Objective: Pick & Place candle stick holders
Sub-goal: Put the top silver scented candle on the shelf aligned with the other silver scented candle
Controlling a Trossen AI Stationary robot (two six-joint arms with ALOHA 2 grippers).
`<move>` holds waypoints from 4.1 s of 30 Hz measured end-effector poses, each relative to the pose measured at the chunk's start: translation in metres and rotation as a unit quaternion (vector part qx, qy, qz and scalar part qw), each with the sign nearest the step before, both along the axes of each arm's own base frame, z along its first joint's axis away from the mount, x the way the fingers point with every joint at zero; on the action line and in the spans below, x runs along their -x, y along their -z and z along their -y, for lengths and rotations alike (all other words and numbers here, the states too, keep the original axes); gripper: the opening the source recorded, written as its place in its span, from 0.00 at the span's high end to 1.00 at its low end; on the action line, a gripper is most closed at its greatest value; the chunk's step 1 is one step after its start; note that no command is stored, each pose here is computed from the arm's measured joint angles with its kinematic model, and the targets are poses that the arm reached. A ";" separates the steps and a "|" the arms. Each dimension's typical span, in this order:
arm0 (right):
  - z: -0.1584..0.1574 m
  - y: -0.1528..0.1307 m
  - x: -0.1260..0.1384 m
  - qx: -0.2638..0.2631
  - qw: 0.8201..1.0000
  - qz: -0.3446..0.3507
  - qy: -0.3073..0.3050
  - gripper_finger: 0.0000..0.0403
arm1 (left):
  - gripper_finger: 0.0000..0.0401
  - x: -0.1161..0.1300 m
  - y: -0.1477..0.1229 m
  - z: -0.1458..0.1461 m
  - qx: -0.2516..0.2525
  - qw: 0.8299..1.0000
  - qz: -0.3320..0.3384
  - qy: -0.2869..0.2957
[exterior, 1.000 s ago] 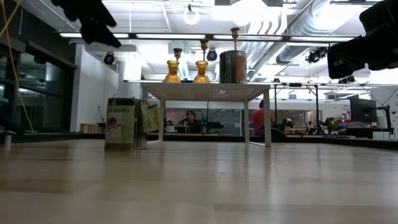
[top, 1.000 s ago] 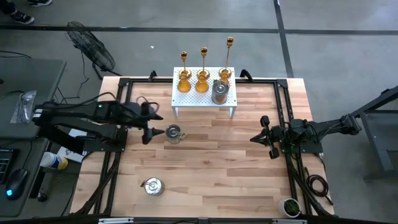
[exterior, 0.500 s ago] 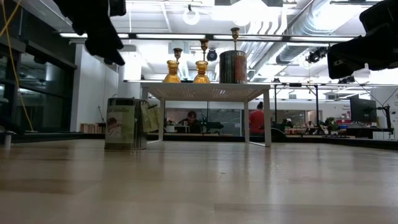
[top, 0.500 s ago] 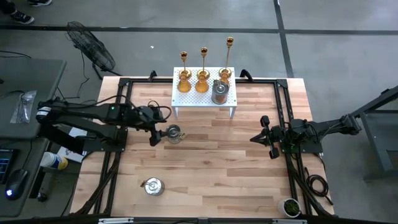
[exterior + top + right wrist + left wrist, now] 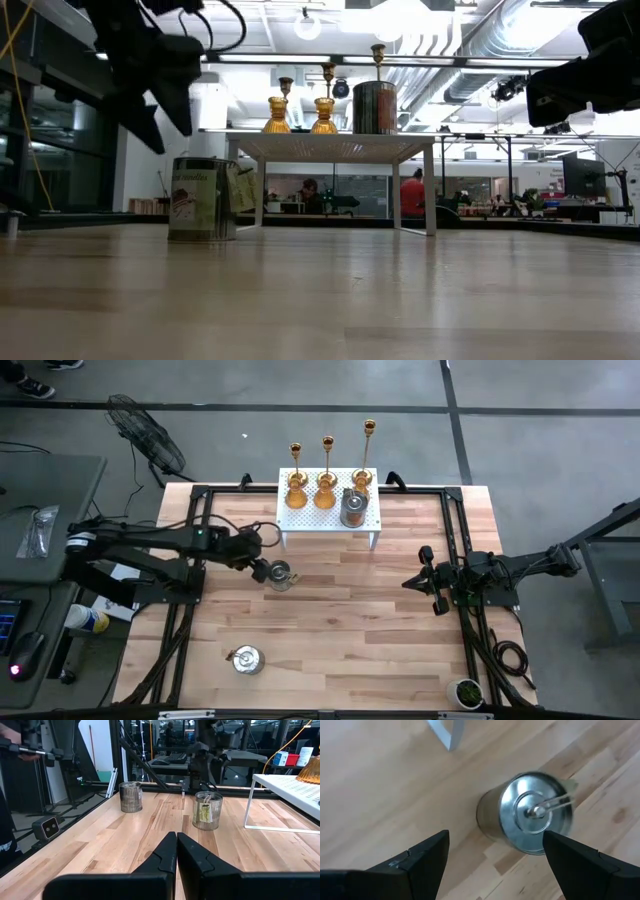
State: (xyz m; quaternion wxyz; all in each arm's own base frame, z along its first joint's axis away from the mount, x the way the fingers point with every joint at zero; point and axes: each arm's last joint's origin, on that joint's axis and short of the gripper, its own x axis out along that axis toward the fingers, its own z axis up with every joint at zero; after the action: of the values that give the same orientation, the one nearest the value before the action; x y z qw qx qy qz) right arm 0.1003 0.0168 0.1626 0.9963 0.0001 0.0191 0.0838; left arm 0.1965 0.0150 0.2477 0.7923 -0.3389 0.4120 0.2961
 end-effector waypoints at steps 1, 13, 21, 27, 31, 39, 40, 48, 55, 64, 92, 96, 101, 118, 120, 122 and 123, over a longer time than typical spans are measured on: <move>0.000 0.000 0.000 0.000 1.000 0.000 0.000 0.99 | 0.22 -0.001 0.002 0.000 0.006 1.000 -0.006 -0.005; 0.000 0.000 0.000 0.000 1.000 -0.001 0.000 0.99 | 0.22 -0.024 0.001 -0.002 0.016 0.999 -0.038 -0.001; 0.000 0.000 0.000 0.000 1.000 -0.001 0.000 0.99 | 0.22 -0.036 -0.005 -0.003 0.010 0.995 -0.095 0.015; 0.000 0.000 0.000 0.000 1.000 0.000 0.000 0.99 | 0.22 -0.041 0.002 -0.007 0.033 0.989 -0.141 0.012; 0.000 0.000 0.000 0.000 1.000 0.000 0.000 0.99 | 0.22 -0.049 0.007 -0.009 0.046 0.987 -0.151 0.017; 0.000 0.000 0.000 0.000 1.000 0.000 0.000 0.99 | 0.22 -0.057 0.016 -0.009 0.048 0.983 -0.176 0.026; 0.000 0.000 0.000 0.000 1.000 0.000 0.000 0.99 | 0.22 -0.057 0.017 -0.009 0.048 0.983 -0.178 0.026; 0.000 0.000 0.000 0.000 1.000 0.000 0.000 0.99 | 0.22 -0.062 0.026 -0.009 0.067 0.977 -0.198 0.030; 0.000 0.000 0.000 0.000 1.000 0.000 0.000 0.99 | 0.26 -0.064 0.031 -0.009 0.095 0.973 -0.208 0.034; 0.000 0.000 0.000 0.000 1.000 0.000 0.000 0.99 | 0.45 -0.063 0.032 -0.012 0.130 0.970 -0.206 0.024; 0.000 0.000 0.000 0.000 1.000 -0.001 0.000 0.99 | 0.68 -0.063 0.037 -0.011 0.142 0.963 -0.228 0.027; 0.000 0.000 0.000 0.000 1.000 0.000 0.000 0.99 | 0.73 -0.062 0.037 -0.011 0.143 0.962 -0.231 0.027; 0.000 0.000 0.000 0.000 1.000 -0.001 0.000 0.99 | 0.78 -0.061 0.037 -0.011 0.144 0.961 -0.234 0.026; 0.000 0.000 0.000 0.000 1.000 0.000 0.000 0.99 | 0.88 -0.061 0.037 -0.011 0.143 0.960 -0.237 0.036; 0.000 0.000 0.000 0.000 1.000 -0.001 0.000 0.99 | 0.89 -0.061 0.037 -0.011 0.143 0.960 -0.237 0.036; 0.000 0.000 0.000 0.000 1.000 0.000 0.000 0.99 | 0.90 -0.061 0.037 -0.011 0.143 0.960 -0.237 0.036; 0.000 0.000 0.000 0.000 1.000 0.000 0.000 0.99 | 0.91 -0.061 0.037 -0.011 0.143 0.960 -0.237 0.036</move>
State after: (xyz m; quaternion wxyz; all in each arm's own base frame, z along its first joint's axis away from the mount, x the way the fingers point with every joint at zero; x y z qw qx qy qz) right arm 0.1003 0.0168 0.1625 0.9963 0.0000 0.0195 0.0840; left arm 0.2574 0.0255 0.2105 0.6255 -0.3533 0.6380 0.2771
